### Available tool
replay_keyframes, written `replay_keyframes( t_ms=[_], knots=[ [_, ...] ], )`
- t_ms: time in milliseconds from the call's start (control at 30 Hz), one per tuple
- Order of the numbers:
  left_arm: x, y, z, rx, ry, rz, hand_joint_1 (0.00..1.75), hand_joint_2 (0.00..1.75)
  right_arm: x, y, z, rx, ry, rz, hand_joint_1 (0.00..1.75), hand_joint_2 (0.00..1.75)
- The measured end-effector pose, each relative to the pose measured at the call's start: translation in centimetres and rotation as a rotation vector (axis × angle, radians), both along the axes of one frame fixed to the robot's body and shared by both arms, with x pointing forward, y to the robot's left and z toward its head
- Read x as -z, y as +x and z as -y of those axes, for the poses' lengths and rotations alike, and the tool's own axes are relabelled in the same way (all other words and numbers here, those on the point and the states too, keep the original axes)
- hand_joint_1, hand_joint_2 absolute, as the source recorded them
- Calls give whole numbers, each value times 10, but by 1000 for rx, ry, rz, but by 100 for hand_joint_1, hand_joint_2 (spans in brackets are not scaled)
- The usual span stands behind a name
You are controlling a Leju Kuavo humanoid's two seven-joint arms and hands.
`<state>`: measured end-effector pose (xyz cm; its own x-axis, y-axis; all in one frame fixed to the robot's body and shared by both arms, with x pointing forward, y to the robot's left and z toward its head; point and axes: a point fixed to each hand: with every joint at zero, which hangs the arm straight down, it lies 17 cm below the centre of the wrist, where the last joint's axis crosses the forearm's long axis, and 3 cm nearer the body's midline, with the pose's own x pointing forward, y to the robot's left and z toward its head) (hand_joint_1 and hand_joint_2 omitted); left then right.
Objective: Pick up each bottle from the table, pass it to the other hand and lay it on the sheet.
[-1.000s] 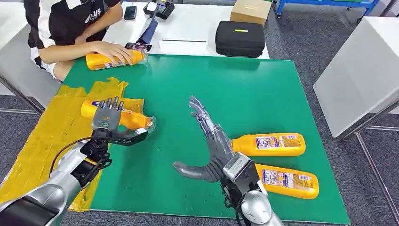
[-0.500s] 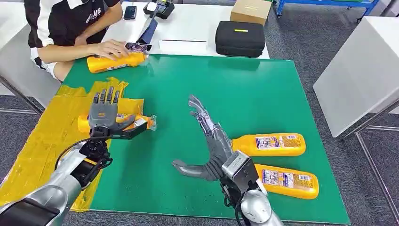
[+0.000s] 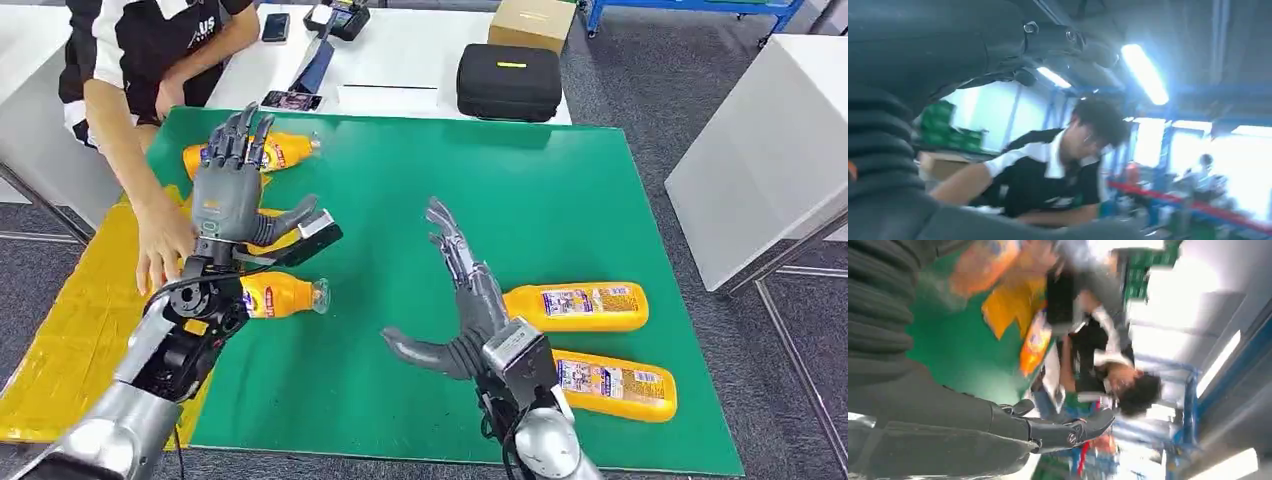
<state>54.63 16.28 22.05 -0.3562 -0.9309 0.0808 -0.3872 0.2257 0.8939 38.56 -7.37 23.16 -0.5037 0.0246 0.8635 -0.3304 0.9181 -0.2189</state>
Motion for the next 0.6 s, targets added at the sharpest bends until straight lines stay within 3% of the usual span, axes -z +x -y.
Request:
replay_keyframes(
  t_ms=[133,267,367,600],
  knots=[
    [-19,-23,19,164,-309,-53,0,175,-12,7,26,259,-258,187,0,175],
    [-33,-48,35,334,-579,-111,0,175,-6,11,44,438,-666,335,0,175],
    [-35,-66,39,410,-689,-141,0,175,24,20,69,481,-947,306,0,175],
    [-37,-87,41,458,-774,-161,0,175,64,26,150,495,-1216,226,0,175]
  ],
)
